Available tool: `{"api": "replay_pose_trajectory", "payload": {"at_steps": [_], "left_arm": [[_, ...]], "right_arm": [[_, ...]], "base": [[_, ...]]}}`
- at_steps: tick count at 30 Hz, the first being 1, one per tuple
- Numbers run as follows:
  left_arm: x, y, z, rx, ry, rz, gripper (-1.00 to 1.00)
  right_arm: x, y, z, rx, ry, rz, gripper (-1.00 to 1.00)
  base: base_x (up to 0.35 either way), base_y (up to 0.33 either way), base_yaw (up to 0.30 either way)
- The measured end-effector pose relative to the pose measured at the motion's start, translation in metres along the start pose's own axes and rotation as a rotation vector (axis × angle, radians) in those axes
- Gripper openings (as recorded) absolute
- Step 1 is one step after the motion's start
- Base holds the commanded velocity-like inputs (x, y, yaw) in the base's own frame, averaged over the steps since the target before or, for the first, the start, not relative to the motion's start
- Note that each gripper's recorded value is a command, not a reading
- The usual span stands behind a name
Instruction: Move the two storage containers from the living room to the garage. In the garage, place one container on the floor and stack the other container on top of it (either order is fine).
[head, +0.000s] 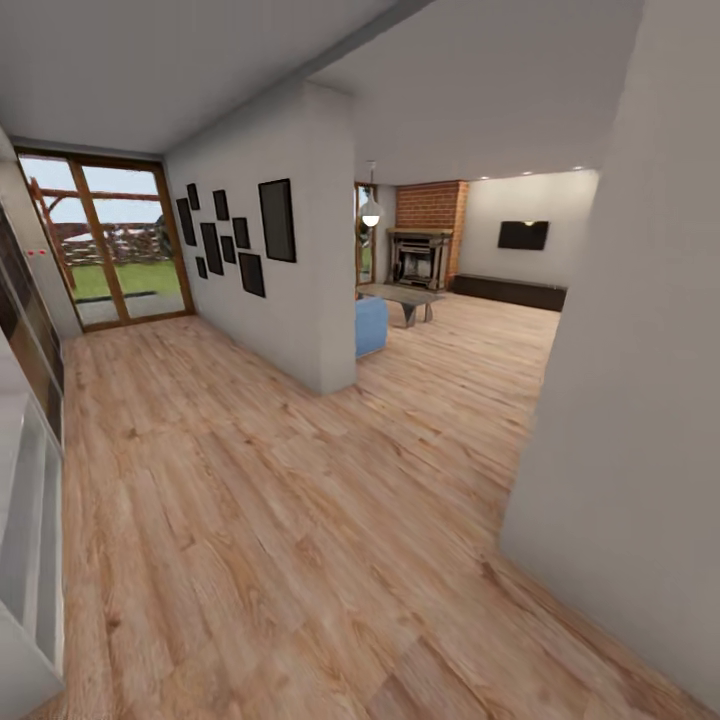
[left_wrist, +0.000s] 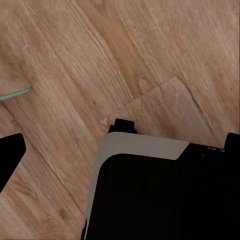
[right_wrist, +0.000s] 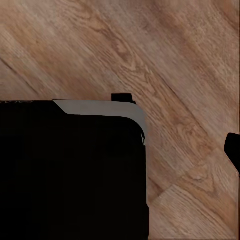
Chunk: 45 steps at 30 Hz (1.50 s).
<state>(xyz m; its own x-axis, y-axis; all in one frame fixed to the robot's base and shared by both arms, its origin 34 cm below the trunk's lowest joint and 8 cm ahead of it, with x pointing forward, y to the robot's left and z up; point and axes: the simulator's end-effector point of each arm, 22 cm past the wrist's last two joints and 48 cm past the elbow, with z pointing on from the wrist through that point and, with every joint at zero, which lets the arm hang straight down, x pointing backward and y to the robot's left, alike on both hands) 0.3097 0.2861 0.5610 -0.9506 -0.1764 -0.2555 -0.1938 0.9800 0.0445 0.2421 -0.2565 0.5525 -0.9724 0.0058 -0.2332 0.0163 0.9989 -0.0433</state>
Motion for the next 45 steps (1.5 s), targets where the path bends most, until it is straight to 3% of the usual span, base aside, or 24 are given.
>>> {"api": "replay_pose_trajectory", "payload": {"at_steps": [10, 40, 45], "left_arm": [[0.0009, 0.0001, 0.0000, 0.000, 0.004, 0.001, 1.00], [0.0016, -0.0006, 0.0000, 0.002, 0.008, 0.003, 1.00], [0.0016, -0.0004, 0.0000, 0.002, 0.008, 0.003, 1.00]], "right_arm": [[0.0000, 0.0000, 0.0000, 0.000, 0.000, 0.000, 1.00], [0.0001, -0.0009, 0.0000, 0.000, 0.000, -0.008, 1.00], [0.0004, -0.0026, 0.0000, 0.006, 0.002, 0.009, 1.00]], "base": [[0.322, 0.000, 0.185], [0.322, 0.000, 0.004], [0.322, 0.000, 0.000]]}}
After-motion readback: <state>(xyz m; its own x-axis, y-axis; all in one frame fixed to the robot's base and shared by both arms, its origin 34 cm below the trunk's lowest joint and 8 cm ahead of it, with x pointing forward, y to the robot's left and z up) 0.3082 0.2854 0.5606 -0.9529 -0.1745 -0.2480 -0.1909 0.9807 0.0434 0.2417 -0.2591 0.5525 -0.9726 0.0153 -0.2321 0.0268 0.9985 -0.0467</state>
